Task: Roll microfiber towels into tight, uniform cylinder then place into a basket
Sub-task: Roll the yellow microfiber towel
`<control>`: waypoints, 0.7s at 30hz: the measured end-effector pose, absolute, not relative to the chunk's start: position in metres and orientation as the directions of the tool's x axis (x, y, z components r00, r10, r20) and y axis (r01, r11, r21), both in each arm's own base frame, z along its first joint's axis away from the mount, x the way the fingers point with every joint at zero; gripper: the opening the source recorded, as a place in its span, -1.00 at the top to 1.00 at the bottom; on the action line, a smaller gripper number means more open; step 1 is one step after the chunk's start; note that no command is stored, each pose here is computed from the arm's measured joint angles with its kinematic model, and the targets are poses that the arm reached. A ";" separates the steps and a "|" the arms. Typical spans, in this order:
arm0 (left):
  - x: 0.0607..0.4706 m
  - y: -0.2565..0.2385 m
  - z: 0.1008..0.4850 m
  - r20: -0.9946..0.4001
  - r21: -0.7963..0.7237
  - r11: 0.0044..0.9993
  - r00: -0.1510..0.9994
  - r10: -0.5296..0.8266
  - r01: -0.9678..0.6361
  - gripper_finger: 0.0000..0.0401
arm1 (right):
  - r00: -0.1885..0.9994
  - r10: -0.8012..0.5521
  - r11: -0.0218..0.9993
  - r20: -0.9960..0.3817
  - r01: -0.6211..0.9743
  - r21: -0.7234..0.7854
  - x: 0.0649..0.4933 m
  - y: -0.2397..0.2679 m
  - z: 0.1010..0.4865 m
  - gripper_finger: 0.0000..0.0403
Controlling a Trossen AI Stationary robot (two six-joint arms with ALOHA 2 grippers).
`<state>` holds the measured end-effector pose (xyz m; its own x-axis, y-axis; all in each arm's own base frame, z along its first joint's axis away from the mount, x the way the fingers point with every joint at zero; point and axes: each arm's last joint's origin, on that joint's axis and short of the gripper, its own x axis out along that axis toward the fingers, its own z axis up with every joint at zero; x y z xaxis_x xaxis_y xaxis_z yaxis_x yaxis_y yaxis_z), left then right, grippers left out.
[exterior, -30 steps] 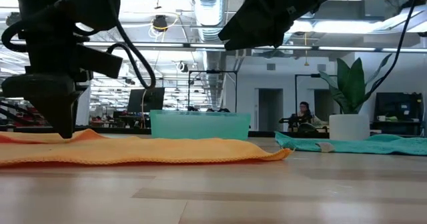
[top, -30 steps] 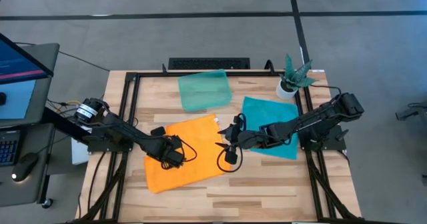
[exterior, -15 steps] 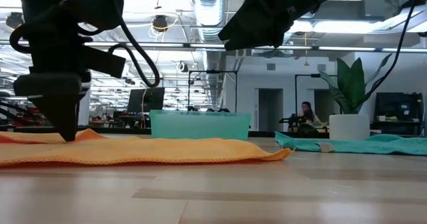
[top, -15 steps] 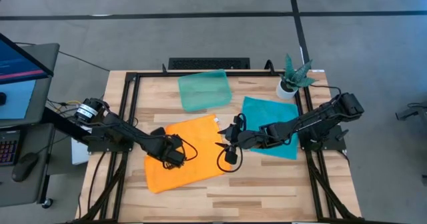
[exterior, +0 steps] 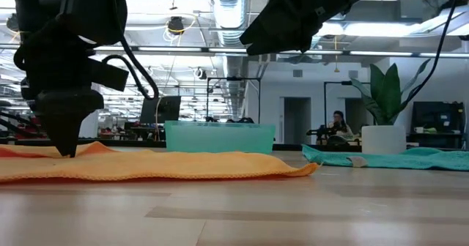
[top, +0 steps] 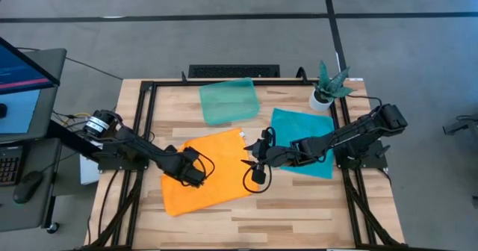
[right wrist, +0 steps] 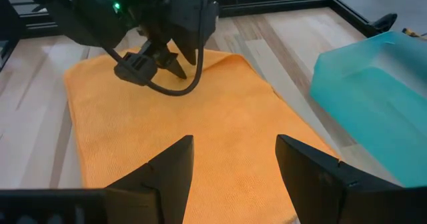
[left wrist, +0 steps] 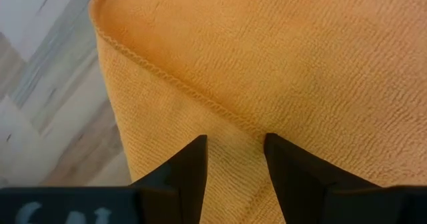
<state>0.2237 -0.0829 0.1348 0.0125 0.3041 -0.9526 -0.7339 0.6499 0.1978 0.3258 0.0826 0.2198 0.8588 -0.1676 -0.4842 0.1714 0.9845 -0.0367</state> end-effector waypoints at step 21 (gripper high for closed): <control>0.226 -0.074 0.135 -0.952 0.240 0.724 -0.011 0.306 -0.647 0.95 | 0.859 -0.168 0.985 -0.484 0.171 -0.037 0.326 0.083 0.220 -0.18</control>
